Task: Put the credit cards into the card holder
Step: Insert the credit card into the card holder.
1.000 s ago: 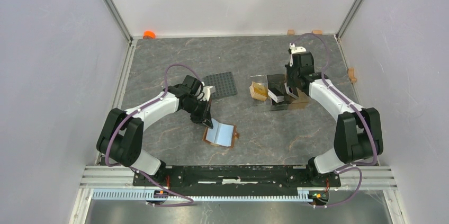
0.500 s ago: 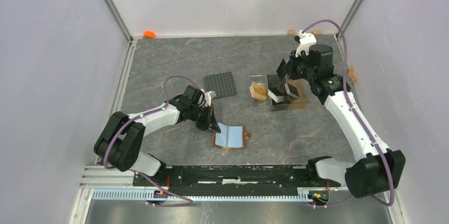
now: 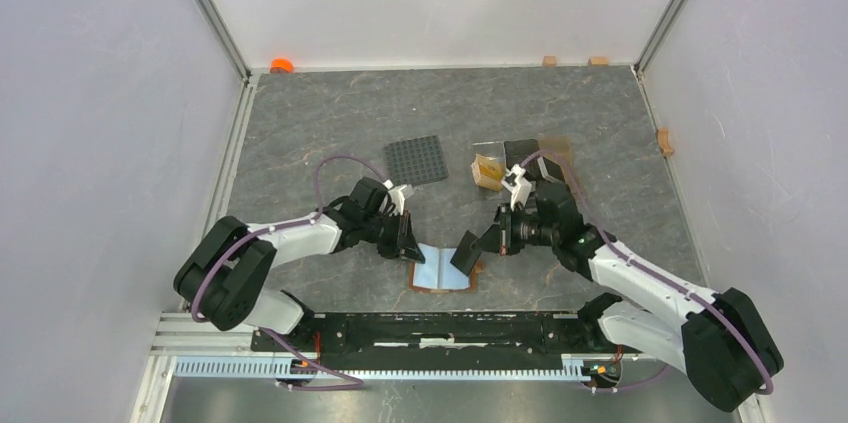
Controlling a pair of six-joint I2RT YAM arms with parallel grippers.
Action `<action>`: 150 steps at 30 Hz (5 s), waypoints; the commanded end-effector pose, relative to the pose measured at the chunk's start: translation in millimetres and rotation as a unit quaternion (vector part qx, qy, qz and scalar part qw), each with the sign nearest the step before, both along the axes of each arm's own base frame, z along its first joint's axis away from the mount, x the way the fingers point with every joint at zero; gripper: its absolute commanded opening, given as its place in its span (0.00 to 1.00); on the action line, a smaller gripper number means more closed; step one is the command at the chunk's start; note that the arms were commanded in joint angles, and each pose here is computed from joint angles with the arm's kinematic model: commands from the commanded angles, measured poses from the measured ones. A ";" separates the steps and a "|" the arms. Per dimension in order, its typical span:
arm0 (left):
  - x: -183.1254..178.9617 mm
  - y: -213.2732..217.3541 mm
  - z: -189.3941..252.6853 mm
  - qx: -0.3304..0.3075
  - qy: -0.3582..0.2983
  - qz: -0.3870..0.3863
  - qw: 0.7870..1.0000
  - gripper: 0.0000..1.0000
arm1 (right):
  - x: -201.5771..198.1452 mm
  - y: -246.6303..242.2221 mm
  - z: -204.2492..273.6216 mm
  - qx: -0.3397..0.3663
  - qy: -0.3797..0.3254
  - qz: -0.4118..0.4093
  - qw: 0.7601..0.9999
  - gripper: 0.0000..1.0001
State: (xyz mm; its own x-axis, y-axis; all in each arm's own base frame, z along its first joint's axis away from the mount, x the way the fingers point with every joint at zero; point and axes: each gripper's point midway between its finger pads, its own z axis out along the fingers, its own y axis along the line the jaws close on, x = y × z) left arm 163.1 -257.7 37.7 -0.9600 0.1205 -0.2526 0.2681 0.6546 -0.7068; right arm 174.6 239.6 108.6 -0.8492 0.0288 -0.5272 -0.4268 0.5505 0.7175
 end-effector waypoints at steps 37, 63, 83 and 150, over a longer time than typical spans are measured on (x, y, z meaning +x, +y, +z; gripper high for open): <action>-8.3 25.1 -17.2 0.057 -0.014 0.040 0.997 0.15 | -24.4 28.0 -60.4 0.074 0.085 -0.045 0.993 0.00; -5.3 21.3 -17.7 0.050 -0.021 0.032 0.998 0.12 | -29.2 27.9 -110.9 -0.047 0.128 -0.009 0.991 0.00; -2.3 17.2 -14.8 0.040 -0.030 0.024 0.998 0.11 | -39.7 18.7 -144.9 -0.146 0.168 0.059 0.973 0.00; -3.0 17.0 -13.3 0.039 -0.029 0.025 0.998 0.05 | 19.9 37.6 -141.4 -0.209 0.112 0.035 0.971 0.38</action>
